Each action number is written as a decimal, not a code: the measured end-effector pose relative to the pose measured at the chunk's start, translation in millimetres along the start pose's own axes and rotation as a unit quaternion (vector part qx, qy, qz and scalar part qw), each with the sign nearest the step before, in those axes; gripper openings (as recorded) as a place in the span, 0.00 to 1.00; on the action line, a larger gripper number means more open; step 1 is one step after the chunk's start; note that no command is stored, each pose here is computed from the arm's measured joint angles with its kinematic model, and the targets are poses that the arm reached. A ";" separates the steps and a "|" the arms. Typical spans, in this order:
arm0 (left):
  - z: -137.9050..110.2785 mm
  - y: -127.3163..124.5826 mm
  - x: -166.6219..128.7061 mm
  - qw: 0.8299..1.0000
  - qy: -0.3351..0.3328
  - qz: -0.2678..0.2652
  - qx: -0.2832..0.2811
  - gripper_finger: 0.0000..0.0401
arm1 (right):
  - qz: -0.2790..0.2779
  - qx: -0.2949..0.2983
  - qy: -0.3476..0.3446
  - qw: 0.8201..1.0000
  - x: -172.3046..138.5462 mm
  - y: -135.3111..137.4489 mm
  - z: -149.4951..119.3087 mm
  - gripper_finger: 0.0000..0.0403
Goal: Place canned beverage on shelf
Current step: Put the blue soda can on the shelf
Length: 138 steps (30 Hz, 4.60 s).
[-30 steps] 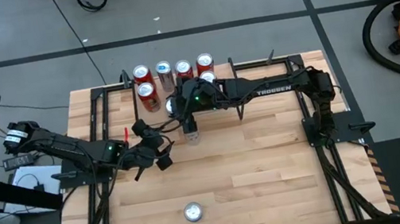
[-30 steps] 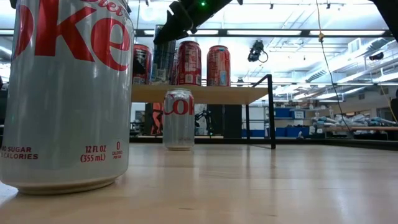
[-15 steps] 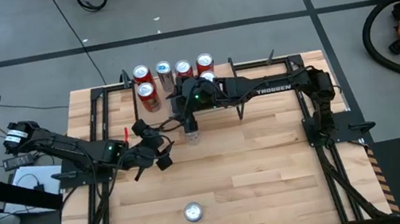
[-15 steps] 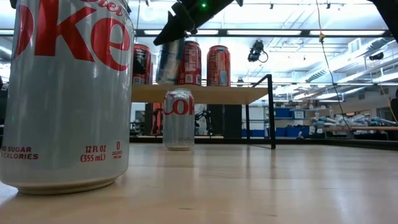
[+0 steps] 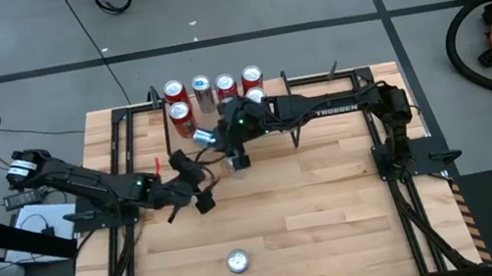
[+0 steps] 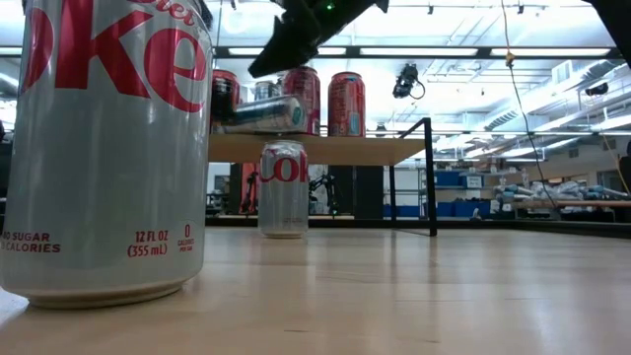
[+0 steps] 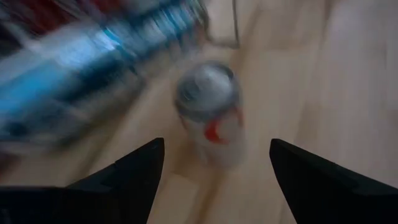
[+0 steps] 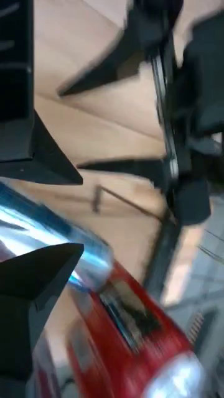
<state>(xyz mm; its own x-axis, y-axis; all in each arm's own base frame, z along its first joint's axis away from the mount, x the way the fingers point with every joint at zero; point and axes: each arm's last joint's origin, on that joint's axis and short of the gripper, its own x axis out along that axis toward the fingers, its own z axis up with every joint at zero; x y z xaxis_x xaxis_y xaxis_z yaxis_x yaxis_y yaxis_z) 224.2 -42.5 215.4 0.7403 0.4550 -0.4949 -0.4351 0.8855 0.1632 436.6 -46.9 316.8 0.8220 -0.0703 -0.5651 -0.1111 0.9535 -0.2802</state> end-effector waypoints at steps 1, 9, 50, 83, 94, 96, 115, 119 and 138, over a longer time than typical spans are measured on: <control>-4.7 -1.2 4.9 1.000 0.017 0.005 0.015 0.75 | 0.008 -0.003 0.012 1.000 -2.6 4.2 0.0 0.42; -21.4 -5.7 30.1 0.992 0.058 0.064 0.088 0.75 | 0.022 0.036 0.079 0.996 -15.6 31.0 -1.1 0.47; -14.0 -58.7 15.2 0.995 0.037 -0.094 0.000 0.75 | -0.049 0.294 0.273 0.915 -19.8 198.5 -104.6 0.77; 1.8 -59.5 22.3 0.961 0.061 -0.269 0.000 0.75 | -0.016 0.284 0.258 0.923 -22.5 213.0 -147.1 0.60; 20.5 -58.7 24.8 0.949 -0.022 -0.310 0.059 0.78 | 0.033 0.223 0.123 0.966 -29.0 212.2 -123.5 0.64; 28.8 -58.5 24.3 0.948 -0.036 -0.308 0.071 0.81 | 0.039 0.220 0.110 0.969 -28.8 211.6 -130.2 0.64; 78.8 -51.6 20.8 0.933 -0.111 -0.319 0.124 0.99 | 0.114 0.164 -0.114 0.973 -38.1 200.0 -150.7 0.64; 81.3 -52.7 21.3 0.935 -0.115 -0.322 0.093 0.99 | 0.108 0.156 -0.140 0.972 -38.0 195.6 -148.1 0.65; 102.9 -73.8 19.5 0.957 -0.058 -0.262 0.110 0.99 | 0.032 0.135 -0.171 0.976 -40.3 193.7 -142.8 0.65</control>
<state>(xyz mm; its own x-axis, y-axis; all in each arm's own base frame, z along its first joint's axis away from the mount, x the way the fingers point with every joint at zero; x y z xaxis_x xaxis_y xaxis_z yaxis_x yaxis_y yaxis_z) 323.4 -89.2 281.6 0.8848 -0.0613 -0.4620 0.1209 0.9875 0.1007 302.2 98.8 174.5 0.9615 0.0490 -0.2705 -0.0545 0.9984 -0.0127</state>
